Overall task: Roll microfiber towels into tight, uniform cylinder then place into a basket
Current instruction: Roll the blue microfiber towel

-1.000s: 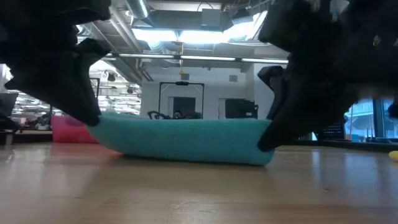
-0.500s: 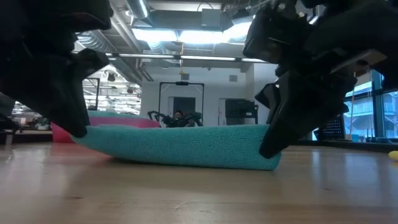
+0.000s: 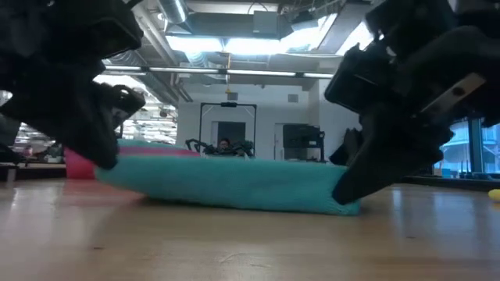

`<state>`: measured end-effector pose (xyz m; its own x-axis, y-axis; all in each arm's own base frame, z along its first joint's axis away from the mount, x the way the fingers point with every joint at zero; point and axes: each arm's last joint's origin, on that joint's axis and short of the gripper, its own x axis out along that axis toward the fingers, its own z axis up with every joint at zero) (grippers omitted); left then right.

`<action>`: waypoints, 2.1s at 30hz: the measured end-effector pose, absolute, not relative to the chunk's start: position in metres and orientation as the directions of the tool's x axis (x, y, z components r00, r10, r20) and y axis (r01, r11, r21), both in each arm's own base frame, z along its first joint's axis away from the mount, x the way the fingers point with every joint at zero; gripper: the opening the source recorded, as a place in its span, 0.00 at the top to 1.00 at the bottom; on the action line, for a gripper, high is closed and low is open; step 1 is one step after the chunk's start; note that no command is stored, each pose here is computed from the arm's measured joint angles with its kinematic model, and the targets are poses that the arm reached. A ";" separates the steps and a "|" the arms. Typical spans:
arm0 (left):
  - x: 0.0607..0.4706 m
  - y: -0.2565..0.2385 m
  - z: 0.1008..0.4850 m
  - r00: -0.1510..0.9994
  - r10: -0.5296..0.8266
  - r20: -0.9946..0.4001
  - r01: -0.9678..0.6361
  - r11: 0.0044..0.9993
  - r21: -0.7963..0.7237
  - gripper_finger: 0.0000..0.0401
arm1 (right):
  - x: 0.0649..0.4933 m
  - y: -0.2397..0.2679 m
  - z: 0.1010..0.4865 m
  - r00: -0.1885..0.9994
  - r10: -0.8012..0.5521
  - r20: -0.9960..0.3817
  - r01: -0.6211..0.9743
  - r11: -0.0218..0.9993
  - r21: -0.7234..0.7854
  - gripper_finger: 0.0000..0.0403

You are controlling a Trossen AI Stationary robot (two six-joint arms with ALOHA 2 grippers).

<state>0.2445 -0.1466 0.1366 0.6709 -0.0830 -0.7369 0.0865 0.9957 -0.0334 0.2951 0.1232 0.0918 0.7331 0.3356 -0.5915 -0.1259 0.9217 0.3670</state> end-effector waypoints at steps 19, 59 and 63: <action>0.249 -0.128 0.151 0.668 -0.263 -0.696 0.077 0.955 -0.287 1.00 | 0.293 0.106 0.090 0.774 0.302 -0.556 0.052 0.845 0.532 0.98; 0.204 -0.089 0.172 0.788 -0.121 -0.604 -0.035 0.970 -0.240 1.00 | 0.312 0.084 0.102 0.775 0.146 -0.615 0.201 0.865 0.459 0.87; 0.200 -0.095 0.187 0.861 -0.070 -0.503 -0.033 0.981 -0.193 1.00 | 0.312 0.085 0.103 0.779 0.146 -0.610 0.200 0.863 0.463 0.87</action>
<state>0.1996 -0.0945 0.1874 0.8614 -0.0704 -0.5030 -0.0328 0.9806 -0.1932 0.3123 0.0846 0.1027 0.7786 0.1464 -0.6102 0.2005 0.8634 0.4630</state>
